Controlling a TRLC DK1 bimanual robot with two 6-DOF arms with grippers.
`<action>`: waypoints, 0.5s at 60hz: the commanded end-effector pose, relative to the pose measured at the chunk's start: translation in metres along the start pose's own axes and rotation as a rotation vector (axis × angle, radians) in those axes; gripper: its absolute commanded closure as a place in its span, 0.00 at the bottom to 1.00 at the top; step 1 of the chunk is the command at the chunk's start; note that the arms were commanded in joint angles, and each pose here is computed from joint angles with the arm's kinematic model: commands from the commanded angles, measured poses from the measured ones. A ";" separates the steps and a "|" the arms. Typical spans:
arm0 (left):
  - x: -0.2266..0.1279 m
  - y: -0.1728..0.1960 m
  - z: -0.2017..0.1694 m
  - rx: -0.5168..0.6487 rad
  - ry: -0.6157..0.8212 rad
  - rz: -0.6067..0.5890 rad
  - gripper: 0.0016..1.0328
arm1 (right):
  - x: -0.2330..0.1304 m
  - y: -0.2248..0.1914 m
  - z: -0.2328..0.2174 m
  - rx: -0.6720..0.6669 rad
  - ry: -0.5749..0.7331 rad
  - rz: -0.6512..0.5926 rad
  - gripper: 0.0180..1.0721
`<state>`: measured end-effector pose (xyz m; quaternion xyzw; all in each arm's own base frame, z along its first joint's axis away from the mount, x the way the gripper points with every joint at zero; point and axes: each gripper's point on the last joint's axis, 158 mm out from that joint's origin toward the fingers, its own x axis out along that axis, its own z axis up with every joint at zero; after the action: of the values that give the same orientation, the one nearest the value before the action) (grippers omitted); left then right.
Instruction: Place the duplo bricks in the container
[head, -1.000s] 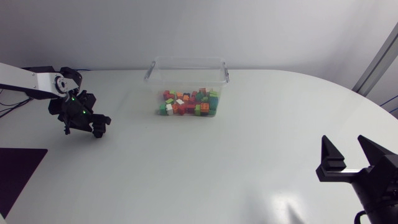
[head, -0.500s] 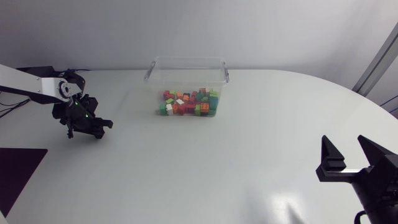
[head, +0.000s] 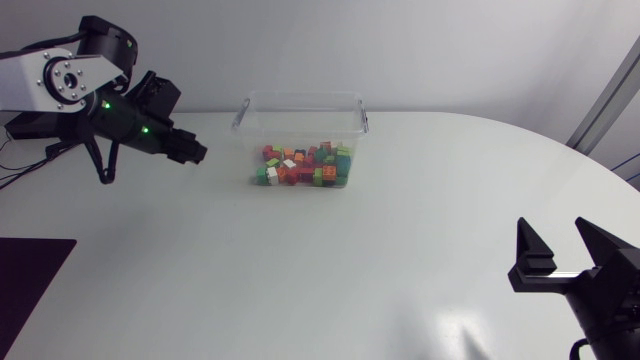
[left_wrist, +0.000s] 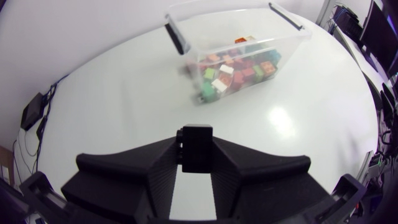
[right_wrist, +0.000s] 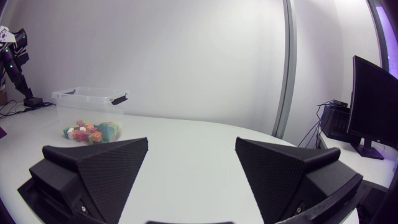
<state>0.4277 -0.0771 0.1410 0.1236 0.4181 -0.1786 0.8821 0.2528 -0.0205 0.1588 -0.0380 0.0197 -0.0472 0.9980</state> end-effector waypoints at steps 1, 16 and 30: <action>0.004 -0.014 0.021 0.051 -0.024 -0.037 0.76 | 0.001 -0.001 -0.007 -0.014 0.006 -0.007 0.04; 0.029 -0.068 0.083 0.176 -0.140 -0.141 0.76 | 0.001 -0.001 -0.007 -0.014 0.006 -0.007 0.04; 0.052 -0.078 0.129 0.211 -0.245 -0.145 0.74 | 0.001 -0.001 -0.007 -0.014 0.006 -0.007 0.04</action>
<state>0.5013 -0.1962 0.1647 0.1553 0.3202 -0.2913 0.8880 0.2528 -0.0205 0.1588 -0.0378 0.0197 -0.0472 0.9980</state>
